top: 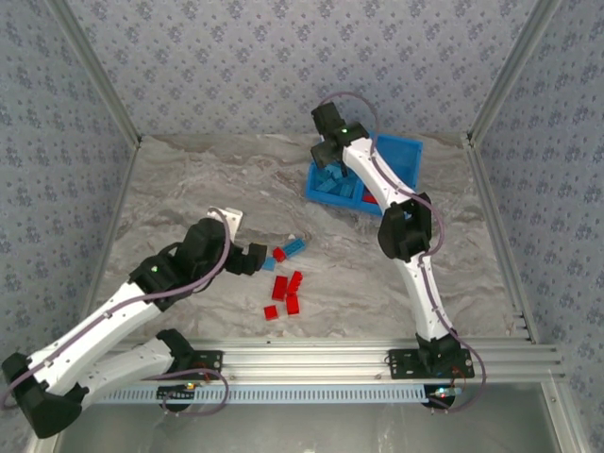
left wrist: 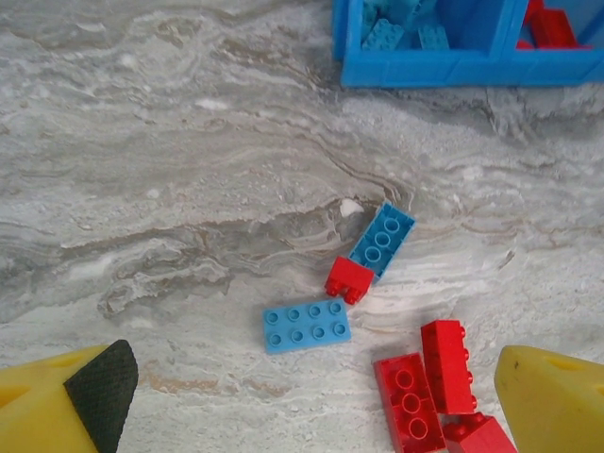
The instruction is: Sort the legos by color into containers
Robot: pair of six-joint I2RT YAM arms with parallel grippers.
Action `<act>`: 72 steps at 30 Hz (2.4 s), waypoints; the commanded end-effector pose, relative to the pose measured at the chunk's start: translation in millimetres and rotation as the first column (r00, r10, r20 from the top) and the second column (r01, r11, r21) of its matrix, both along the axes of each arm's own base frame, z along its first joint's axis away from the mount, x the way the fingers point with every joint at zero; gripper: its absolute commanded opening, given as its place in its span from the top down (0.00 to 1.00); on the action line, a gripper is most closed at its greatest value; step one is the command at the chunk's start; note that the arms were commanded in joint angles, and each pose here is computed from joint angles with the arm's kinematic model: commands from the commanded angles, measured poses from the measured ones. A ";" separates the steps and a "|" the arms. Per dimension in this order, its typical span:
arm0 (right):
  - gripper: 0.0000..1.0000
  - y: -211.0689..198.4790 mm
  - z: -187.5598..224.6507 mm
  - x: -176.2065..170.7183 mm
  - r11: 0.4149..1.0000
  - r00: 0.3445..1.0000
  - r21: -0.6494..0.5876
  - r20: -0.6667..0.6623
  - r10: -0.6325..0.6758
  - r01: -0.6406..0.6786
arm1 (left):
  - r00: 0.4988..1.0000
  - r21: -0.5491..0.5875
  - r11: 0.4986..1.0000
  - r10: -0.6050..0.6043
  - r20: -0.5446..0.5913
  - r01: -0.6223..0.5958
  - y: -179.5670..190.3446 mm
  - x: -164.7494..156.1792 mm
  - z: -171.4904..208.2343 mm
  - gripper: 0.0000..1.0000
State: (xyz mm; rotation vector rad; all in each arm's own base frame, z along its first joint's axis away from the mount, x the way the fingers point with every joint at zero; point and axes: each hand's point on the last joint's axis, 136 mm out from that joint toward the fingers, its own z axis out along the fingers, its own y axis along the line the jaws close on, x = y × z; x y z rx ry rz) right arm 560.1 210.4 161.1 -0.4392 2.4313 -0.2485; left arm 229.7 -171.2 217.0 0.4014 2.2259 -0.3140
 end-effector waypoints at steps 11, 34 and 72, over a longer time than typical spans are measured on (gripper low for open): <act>0.10 -25.6 154.3 -147.2 0.964 0.992 0.250 0.113 0.060 -0.087 | 0.928 0.223 0.918 -0.271 -0.255 0.329 -85.9 44.0 -55.9 0.08; 0.00 -42.7 169.4 -332.9 0.774 0.958 0.566 0.134 0.254 -0.284 | 0.876 0.364 0.849 -0.208 -0.436 0.383 -113.4 82.7 -192.4 0.46; 0.00 -85.8 183.7 -340.1 0.797 0.976 0.586 0.218 0.022 -0.149 | 0.989 -0.069 0.996 -0.049 0.138 0.059 -244.6 295.2 26.3 0.78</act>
